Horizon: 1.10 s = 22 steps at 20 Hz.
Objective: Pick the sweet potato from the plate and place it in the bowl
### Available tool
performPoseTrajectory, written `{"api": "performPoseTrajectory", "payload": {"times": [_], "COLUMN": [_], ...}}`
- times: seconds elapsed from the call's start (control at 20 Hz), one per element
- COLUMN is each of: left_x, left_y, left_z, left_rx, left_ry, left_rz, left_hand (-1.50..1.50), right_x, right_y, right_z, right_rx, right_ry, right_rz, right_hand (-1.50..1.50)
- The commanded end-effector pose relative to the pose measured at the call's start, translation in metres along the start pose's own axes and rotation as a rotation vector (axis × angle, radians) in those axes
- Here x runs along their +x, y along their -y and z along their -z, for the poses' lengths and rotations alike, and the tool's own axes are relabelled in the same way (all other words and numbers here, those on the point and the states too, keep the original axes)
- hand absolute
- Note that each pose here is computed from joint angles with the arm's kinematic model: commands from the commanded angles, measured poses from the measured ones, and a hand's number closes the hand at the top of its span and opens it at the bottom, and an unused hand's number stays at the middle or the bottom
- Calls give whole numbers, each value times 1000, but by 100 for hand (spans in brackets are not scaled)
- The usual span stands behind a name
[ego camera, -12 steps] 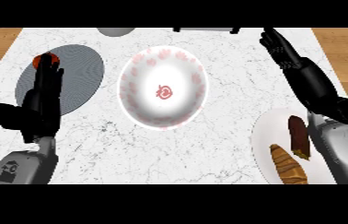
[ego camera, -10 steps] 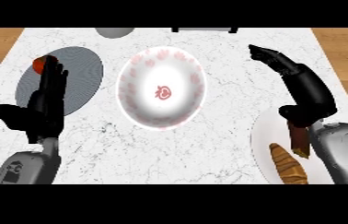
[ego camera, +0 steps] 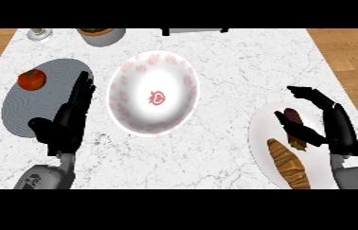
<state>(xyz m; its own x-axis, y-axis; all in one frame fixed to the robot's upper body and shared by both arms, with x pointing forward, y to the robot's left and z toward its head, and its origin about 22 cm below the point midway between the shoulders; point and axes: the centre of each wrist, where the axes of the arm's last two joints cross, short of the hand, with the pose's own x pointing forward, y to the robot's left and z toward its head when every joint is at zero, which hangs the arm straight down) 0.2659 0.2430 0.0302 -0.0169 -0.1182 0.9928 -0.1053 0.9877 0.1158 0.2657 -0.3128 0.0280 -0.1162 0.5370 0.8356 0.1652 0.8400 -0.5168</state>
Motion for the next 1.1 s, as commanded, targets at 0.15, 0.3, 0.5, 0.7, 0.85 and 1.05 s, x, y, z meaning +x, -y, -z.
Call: {"api": "performPoseTrajectory", "payload": {"times": [0.15,0.3,0.5,0.7,0.85,1.05], "left_x": [4,-3,2,28,11,9], "left_y": [28,14,31,25,24,40], "left_z": [0,-6,-3,6,-4,1], "left_rx": [-82,-107,-124,-138,-134,-132], "left_ry": [6,-17,8,16,19,10], "left_rz": [-2,-7,-12,-11,-10,-7], "left_hand": [0,0,0,0,0,0], "right_x": [-10,30,41,75,88,92], "right_y": [-21,7,12,32,48,47], "right_z": [-85,-86,-90,-75,-78,-73], "right_rx": [-312,-355,-404,-362,-264,-189], "right_ry": [181,185,35,-87,-186,-334], "right_rz": [-3,-60,-184,-214,-205,-257], "right_hand": [-150,-150,-150,-150,-150,-150]}}
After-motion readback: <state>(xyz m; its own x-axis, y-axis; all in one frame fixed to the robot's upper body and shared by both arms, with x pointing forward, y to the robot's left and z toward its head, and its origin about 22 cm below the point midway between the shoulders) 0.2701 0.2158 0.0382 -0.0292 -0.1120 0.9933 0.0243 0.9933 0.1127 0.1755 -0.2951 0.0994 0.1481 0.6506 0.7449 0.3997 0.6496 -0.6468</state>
